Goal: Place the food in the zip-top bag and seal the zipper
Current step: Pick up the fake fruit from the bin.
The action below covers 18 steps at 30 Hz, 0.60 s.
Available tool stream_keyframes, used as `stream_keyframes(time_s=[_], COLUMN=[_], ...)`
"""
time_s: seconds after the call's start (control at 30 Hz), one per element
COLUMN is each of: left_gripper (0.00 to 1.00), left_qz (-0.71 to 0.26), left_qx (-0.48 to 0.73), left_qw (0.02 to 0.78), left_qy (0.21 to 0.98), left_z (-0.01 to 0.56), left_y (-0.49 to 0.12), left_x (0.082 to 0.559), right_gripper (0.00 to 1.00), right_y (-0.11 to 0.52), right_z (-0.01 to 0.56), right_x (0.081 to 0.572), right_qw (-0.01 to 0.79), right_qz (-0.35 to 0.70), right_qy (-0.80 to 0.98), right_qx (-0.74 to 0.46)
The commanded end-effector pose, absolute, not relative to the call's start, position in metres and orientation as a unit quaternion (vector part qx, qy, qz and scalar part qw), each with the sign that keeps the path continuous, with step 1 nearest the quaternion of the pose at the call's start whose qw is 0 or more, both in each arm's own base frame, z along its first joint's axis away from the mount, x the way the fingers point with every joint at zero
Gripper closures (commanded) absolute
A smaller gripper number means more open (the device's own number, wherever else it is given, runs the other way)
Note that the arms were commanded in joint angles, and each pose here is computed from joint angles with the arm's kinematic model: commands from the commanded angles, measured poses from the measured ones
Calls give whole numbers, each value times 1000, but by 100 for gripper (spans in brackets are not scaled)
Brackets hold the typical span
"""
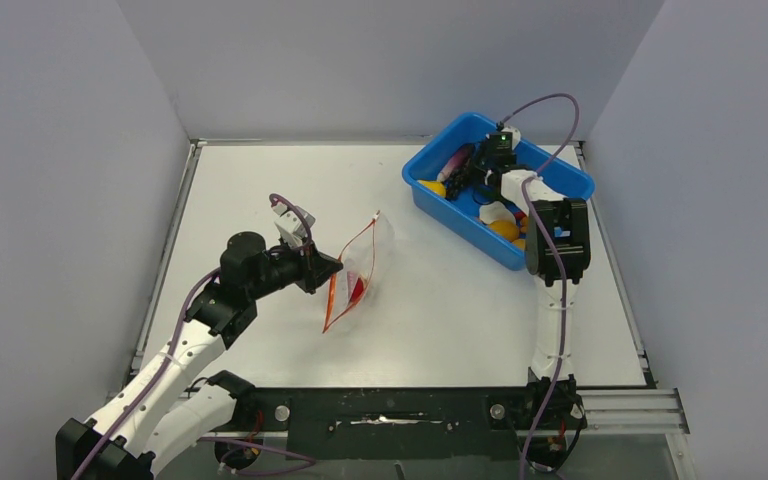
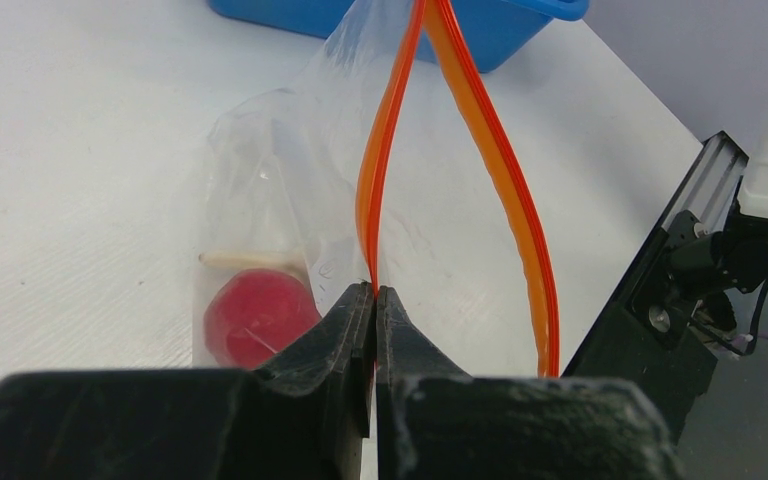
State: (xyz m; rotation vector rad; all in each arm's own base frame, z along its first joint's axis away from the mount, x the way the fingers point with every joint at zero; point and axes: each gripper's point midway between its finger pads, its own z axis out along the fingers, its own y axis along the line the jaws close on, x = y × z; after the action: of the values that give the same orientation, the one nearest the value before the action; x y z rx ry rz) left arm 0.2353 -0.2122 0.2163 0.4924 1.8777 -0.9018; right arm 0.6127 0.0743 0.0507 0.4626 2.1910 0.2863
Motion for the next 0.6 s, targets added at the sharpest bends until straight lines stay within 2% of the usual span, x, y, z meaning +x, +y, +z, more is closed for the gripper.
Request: stream_keyframes(time_s=[0.0,0.57], left_gripper=[100,100], left_qz=[-363,-350], left_qx=[209,202], left_qw=[512,520], left_qy=[750,752], left_z=[233,233], left_y=[-210,-205], left_x=[241,245], right_gripper=[80,90], right_y=[67,53], right_z=[127,184], right_x=[625,585], right_qw=[501,542], right_qz=[121,110], right_qy=[840,823], right_qx=[167,131])
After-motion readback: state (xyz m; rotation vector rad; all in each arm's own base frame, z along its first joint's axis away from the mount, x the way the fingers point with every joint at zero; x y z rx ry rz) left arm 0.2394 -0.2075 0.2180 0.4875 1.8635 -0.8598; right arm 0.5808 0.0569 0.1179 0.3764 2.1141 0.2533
